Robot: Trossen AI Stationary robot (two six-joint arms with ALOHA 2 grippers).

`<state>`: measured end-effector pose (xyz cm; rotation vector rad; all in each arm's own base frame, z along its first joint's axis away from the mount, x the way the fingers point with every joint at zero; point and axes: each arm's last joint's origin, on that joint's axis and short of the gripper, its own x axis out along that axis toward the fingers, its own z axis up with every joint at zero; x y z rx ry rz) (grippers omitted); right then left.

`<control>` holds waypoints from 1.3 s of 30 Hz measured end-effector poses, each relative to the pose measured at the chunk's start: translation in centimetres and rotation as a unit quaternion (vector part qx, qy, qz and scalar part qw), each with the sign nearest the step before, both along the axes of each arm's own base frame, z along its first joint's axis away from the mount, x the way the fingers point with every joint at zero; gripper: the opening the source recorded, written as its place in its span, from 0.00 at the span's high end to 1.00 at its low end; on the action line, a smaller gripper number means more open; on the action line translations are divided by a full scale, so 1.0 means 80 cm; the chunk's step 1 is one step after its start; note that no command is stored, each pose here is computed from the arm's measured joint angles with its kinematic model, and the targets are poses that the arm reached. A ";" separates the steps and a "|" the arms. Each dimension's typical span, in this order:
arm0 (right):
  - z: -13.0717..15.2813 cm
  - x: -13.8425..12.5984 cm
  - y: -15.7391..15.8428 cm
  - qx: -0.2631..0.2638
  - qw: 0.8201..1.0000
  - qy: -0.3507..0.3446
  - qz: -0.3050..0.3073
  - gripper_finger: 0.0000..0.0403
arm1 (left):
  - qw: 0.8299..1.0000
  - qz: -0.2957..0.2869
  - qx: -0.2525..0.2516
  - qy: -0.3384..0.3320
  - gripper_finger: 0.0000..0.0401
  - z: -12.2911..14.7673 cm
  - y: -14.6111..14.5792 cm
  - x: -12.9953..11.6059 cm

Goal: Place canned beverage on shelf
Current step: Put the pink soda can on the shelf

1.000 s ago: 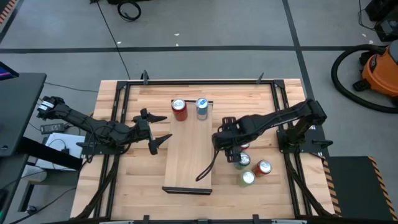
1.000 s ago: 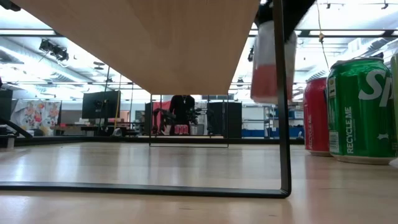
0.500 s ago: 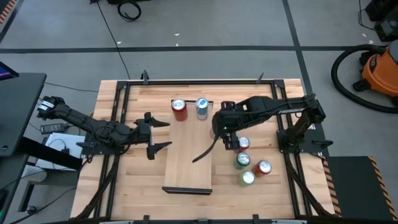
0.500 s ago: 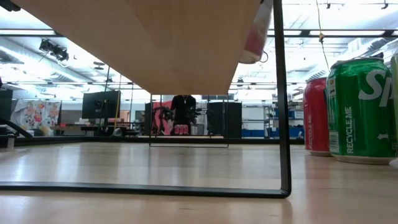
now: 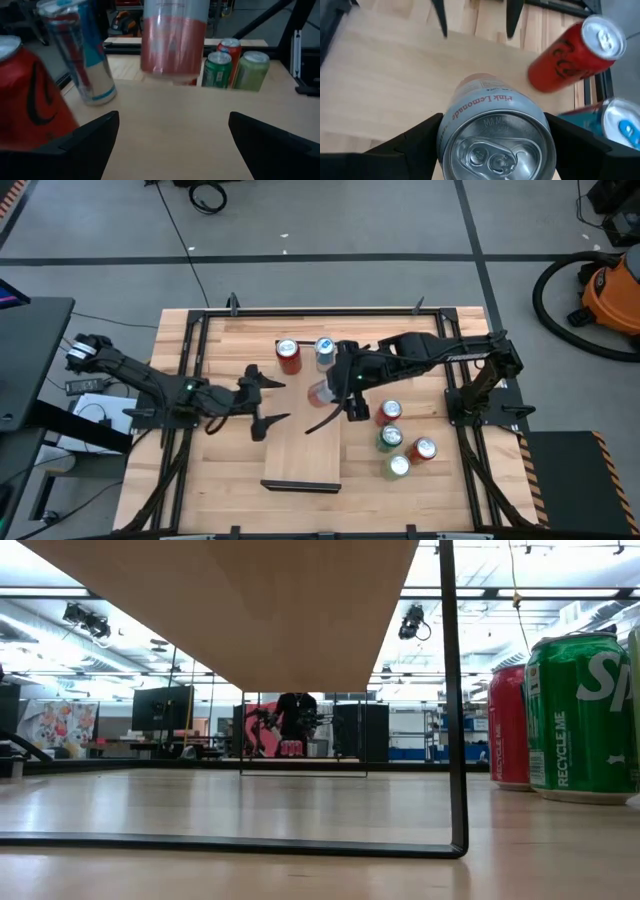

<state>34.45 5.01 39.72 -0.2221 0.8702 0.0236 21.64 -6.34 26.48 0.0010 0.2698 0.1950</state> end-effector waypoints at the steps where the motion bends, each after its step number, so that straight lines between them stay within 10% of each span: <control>1: -0.001 0.003 0.000 0.004 1.000 -0.005 0.002 0.20 | 1.000 0.001 -0.001 0.000 0.03 0.002 -0.001 0.004; 39: -0.042 0.050 -0.002 -0.011 0.999 0.009 0.031 0.20 | 1.000 0.011 -0.014 0.020 0.03 -0.023 0.015 0.072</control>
